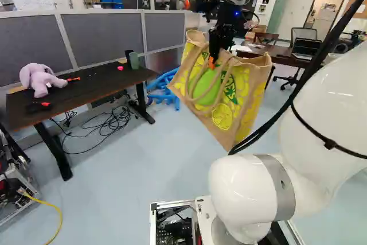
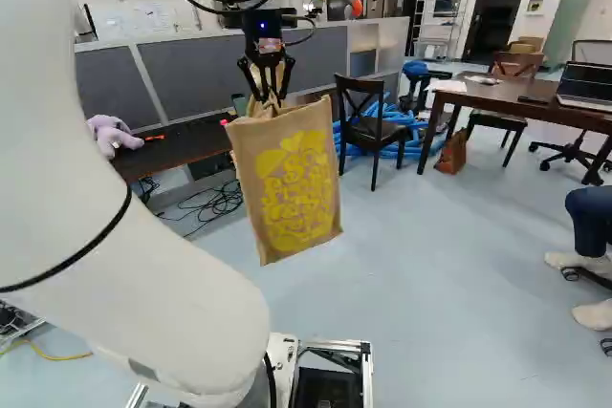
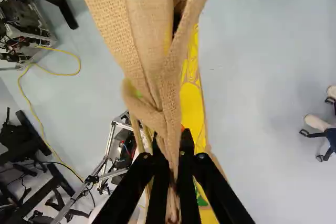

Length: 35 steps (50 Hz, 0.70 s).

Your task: Pick up the bag on the ground and place it on the table

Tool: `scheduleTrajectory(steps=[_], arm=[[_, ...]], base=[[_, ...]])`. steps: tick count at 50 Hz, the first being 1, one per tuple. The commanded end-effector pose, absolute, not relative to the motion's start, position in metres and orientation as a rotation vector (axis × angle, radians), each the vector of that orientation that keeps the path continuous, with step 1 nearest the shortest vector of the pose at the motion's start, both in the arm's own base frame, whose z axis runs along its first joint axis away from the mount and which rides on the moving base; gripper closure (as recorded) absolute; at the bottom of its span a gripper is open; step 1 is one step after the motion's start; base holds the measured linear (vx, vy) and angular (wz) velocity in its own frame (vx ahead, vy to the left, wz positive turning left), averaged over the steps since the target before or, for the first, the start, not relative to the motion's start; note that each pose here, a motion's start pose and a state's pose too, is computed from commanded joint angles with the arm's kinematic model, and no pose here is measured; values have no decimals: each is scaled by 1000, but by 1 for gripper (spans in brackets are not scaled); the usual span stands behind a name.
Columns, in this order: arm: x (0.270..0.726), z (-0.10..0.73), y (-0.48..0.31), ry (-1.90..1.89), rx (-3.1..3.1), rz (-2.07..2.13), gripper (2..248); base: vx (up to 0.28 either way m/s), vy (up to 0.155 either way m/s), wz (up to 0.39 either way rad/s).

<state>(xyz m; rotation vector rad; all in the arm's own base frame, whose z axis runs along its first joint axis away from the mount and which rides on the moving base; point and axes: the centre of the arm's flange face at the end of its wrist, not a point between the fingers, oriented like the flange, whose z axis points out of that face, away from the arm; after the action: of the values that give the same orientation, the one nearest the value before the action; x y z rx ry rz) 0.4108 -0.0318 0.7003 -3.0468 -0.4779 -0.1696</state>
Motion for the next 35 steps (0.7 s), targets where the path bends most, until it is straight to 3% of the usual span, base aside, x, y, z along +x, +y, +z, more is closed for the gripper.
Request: scheduleTrajectory(steps=[20,35], arm=[[411,700,-32,-478,-3047,-170,228],[411,700,-32,-478,-3047,-170,228]], base=[[24,-2,1],[102,-35,3]])
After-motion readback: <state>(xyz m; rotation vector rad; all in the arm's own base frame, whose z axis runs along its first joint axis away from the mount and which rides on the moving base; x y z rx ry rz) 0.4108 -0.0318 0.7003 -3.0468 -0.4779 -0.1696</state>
